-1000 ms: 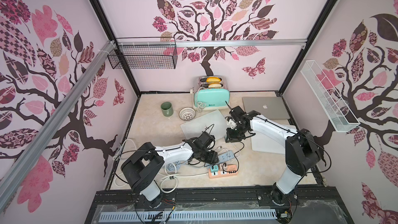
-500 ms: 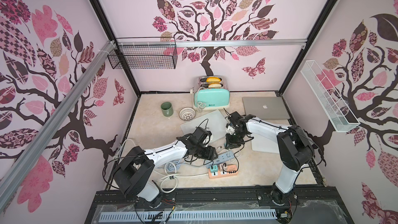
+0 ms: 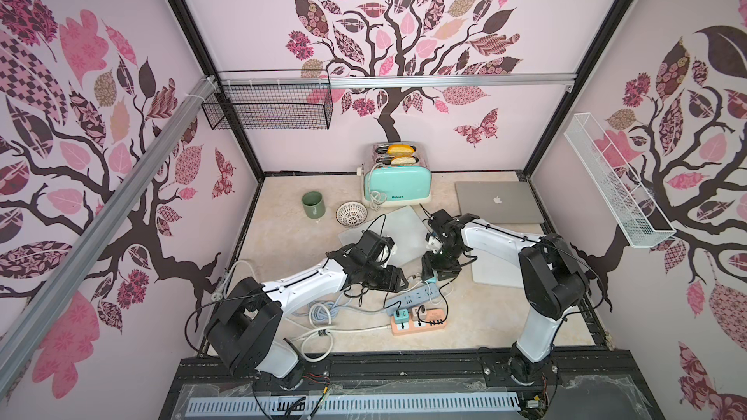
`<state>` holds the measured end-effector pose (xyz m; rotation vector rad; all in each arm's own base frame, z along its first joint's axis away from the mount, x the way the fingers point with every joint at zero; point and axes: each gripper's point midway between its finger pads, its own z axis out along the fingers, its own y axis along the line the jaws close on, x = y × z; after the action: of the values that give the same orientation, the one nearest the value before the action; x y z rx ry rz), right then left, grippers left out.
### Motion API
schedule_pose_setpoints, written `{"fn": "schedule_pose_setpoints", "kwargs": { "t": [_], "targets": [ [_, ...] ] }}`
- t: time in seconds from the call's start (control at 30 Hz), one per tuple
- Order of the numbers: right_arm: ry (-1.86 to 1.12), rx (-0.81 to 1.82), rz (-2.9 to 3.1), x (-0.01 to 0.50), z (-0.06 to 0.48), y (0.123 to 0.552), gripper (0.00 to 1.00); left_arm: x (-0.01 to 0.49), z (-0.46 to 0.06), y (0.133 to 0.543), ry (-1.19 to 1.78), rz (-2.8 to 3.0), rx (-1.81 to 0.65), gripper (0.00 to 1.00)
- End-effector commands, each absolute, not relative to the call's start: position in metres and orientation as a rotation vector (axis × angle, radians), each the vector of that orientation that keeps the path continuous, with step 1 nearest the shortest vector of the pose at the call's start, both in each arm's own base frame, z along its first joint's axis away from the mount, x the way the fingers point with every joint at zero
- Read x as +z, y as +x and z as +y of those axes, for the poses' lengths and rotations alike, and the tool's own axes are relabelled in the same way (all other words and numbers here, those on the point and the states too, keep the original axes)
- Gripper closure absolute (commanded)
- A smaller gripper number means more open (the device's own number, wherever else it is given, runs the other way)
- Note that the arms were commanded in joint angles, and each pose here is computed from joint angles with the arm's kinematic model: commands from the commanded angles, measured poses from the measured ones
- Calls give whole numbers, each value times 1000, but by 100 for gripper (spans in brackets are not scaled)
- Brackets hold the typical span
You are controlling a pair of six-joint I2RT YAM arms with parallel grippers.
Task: Unplug the laptop charger
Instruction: Place the plug at the center of the board, then remove the charging cable from the laptop.
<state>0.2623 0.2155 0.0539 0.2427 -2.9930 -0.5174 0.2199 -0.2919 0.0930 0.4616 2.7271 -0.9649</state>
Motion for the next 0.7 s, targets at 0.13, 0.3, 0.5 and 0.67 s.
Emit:
{"fn": "schedule_pose_setpoints", "kwargs": {
  "t": [0.13,0.3,0.5,0.67],
  "targets": [
    [296,-515,-3115,105,219,291,34,121,-294,232,478,2650,-967,35],
    [348,-566,-3146,143,223,295,32,125,-287,227,489,2674,-959,35],
    [360,-617,-3127,165,214,266,31,136,-267,208,503,2679,-940,34],
    [311,-547,-3189,163,197,260,30,143,-261,208,495,2660,-959,34]
  ]
}}
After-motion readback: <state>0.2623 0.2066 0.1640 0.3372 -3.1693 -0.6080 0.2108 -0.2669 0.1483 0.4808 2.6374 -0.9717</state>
